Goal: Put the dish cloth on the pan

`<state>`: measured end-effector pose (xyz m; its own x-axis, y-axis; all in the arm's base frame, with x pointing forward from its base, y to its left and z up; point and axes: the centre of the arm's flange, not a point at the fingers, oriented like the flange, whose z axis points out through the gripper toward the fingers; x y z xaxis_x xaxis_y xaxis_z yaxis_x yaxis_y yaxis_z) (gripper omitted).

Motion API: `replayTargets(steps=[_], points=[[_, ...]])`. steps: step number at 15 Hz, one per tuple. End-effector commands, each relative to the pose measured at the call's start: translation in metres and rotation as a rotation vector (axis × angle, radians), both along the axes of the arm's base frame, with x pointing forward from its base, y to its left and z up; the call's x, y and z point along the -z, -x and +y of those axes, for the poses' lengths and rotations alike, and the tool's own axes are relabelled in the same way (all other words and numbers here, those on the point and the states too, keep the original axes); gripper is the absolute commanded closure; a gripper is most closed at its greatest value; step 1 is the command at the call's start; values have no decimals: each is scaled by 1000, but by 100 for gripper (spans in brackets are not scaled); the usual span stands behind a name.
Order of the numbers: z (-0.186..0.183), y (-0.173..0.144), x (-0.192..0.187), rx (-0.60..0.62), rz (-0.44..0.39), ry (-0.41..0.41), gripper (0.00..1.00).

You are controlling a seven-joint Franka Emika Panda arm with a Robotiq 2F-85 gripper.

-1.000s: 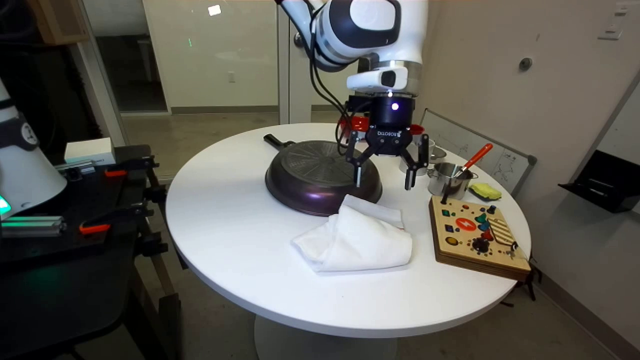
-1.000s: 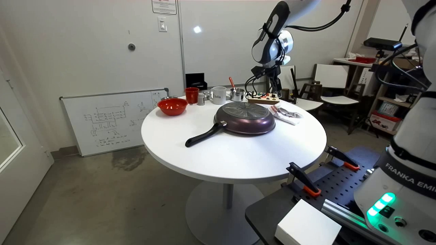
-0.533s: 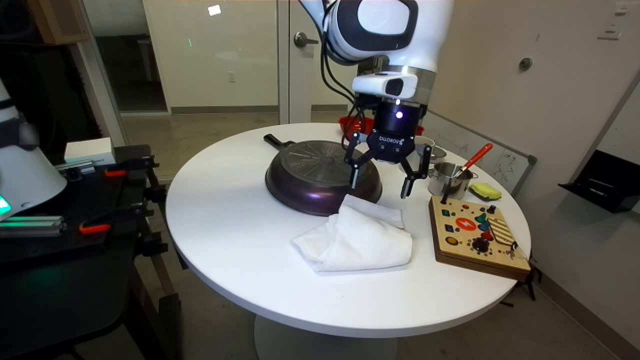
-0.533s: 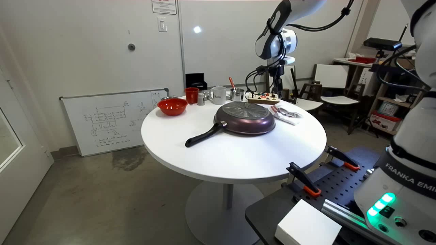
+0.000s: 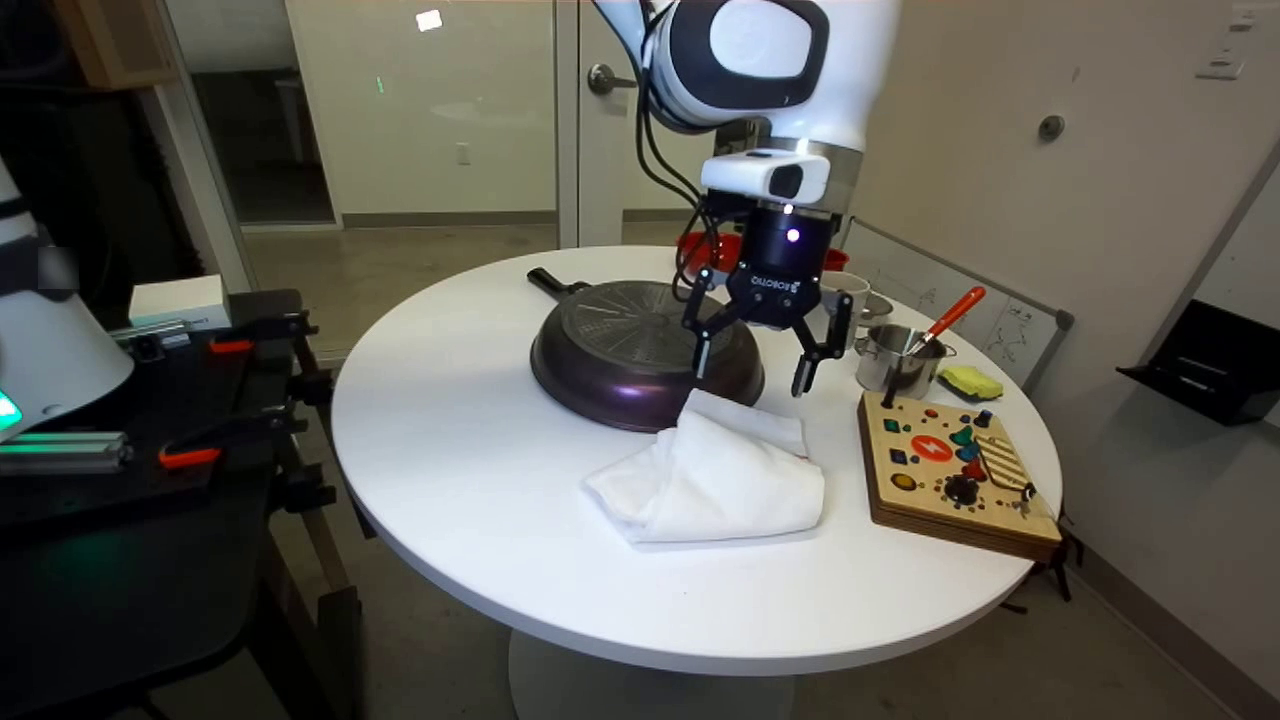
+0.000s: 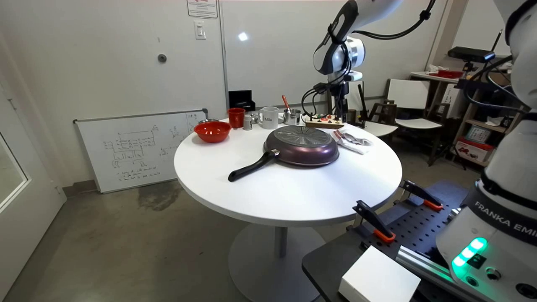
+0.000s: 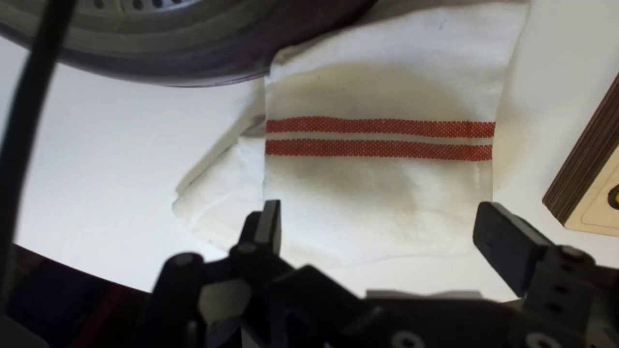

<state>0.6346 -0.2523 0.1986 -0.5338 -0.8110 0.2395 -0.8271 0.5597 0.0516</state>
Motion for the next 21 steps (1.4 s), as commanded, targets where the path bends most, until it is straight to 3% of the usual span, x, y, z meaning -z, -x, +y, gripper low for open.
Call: replayTargets(steps=[1,17,18,20,21], points=[[12,6,6,-49,19,-43,0],[8,20,68,-44,117,-28,0],[8,20,72,-43,118,-17,25],[8,20,76,-42,125,-17,33],[7,19,77,-43,128,-16,43]])
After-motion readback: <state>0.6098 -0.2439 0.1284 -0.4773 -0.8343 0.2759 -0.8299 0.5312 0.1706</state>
